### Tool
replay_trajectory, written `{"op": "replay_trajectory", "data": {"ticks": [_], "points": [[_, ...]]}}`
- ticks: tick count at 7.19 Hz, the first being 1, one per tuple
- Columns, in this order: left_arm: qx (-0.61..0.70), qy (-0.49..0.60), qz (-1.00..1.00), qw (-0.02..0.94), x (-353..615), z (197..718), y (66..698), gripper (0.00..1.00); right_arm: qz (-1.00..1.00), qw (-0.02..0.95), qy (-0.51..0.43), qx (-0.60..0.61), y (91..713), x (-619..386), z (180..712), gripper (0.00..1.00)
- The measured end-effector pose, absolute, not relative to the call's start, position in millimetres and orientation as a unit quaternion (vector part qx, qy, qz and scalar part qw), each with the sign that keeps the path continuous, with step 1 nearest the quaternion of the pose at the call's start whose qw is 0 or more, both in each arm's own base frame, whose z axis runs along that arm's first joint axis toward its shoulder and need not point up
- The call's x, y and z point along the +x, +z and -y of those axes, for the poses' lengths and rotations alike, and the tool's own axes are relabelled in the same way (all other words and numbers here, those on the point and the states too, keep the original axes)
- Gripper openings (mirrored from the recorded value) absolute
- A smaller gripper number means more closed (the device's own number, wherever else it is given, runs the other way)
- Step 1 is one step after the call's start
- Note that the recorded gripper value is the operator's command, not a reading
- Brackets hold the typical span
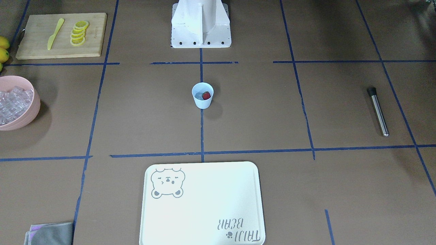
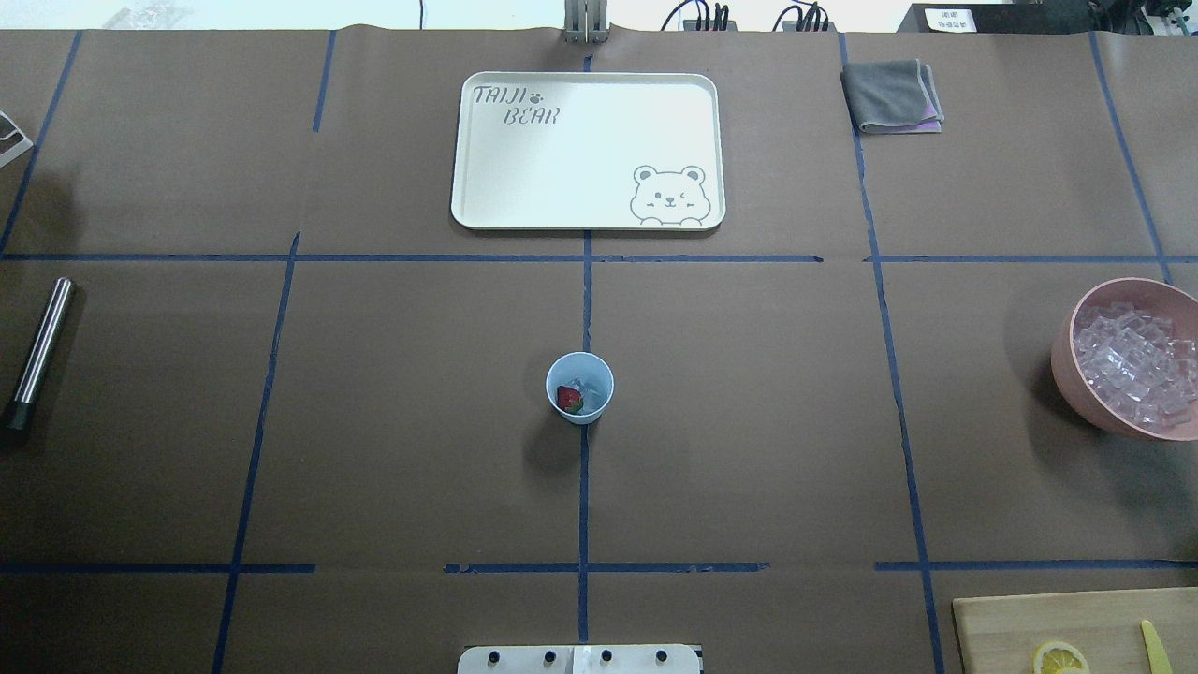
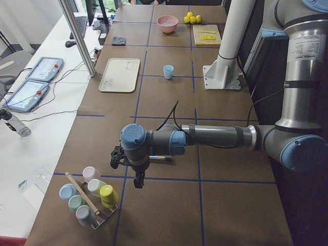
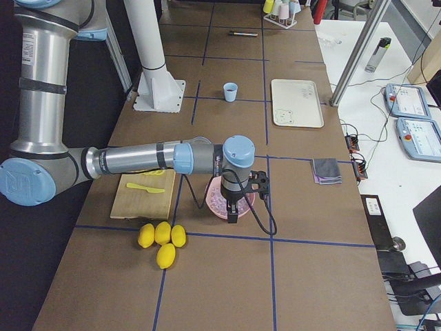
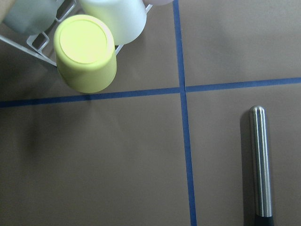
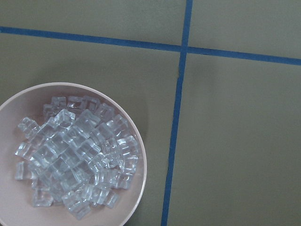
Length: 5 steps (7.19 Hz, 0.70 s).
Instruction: Mash ice and strawberries in cup
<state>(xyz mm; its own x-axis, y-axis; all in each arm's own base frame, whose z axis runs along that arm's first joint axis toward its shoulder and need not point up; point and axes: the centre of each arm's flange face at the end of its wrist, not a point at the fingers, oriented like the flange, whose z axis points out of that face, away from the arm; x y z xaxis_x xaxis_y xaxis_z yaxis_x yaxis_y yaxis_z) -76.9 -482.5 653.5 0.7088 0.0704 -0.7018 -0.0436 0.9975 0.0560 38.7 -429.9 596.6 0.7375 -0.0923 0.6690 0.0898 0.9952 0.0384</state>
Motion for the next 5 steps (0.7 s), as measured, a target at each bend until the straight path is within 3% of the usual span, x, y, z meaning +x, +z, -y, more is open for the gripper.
{"op": "replay_trajectory", "data": {"ticks": [5], "points": [[0.015,0.033,-0.38,0.924,-74.8,482.3,655.6,1.0,0.36,0.932,-0.049,0.002,596.2,38.6,429.7,0.99]]}}
